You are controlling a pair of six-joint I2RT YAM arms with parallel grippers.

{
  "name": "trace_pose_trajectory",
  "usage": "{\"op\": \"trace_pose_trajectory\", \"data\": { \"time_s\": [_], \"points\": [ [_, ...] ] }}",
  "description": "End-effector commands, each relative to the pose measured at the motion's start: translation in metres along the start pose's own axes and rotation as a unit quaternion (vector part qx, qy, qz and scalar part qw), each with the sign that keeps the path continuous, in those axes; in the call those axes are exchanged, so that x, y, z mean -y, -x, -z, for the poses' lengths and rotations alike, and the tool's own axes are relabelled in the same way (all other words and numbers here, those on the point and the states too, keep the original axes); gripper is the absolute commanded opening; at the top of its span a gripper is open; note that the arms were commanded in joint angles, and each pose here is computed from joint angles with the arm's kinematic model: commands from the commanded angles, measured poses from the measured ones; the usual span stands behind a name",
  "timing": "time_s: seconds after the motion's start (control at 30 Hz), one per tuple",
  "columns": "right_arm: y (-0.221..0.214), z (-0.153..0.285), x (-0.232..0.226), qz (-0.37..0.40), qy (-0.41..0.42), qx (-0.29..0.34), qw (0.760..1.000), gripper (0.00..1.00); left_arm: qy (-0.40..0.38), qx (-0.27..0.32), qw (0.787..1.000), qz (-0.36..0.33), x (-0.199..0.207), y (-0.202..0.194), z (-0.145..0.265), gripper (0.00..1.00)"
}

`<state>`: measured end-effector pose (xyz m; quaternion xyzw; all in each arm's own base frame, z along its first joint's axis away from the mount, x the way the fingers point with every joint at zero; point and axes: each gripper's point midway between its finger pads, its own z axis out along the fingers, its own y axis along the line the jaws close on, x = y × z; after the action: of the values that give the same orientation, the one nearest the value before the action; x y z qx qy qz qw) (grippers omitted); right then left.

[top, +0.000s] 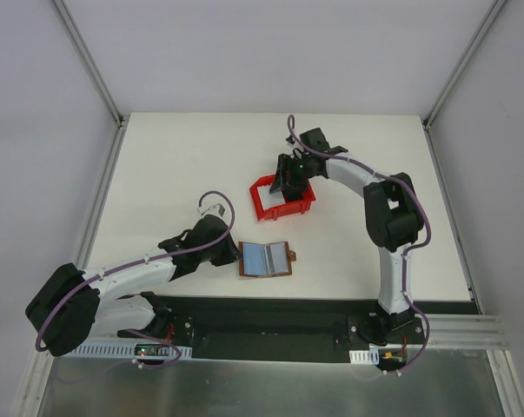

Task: Put the credit cards into the card holder
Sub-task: Pick up the credit card from the storage box.

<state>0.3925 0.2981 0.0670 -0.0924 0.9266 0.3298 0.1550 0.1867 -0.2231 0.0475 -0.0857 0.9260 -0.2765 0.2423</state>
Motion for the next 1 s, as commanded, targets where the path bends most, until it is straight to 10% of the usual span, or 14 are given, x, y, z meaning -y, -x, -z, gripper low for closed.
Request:
{"op": "trace_pose_trajectory", "data": {
  "time_s": [0.0, 0.97],
  "points": [
    [0.010, 0.013, -0.023, 0.016, 0.038, 0.008, 0.999, 0.50, -0.015, 0.003, 1.000, -0.006, 0.010, 0.008, 0.002, 0.00],
    [0.024, 0.042, -0.020, 0.028, -0.001, 0.054, 0.998, 0.08, -0.017, 0.000, 1.000, -0.006, 0.011, 0.007, 0.003, 0.00]
  ]
}}
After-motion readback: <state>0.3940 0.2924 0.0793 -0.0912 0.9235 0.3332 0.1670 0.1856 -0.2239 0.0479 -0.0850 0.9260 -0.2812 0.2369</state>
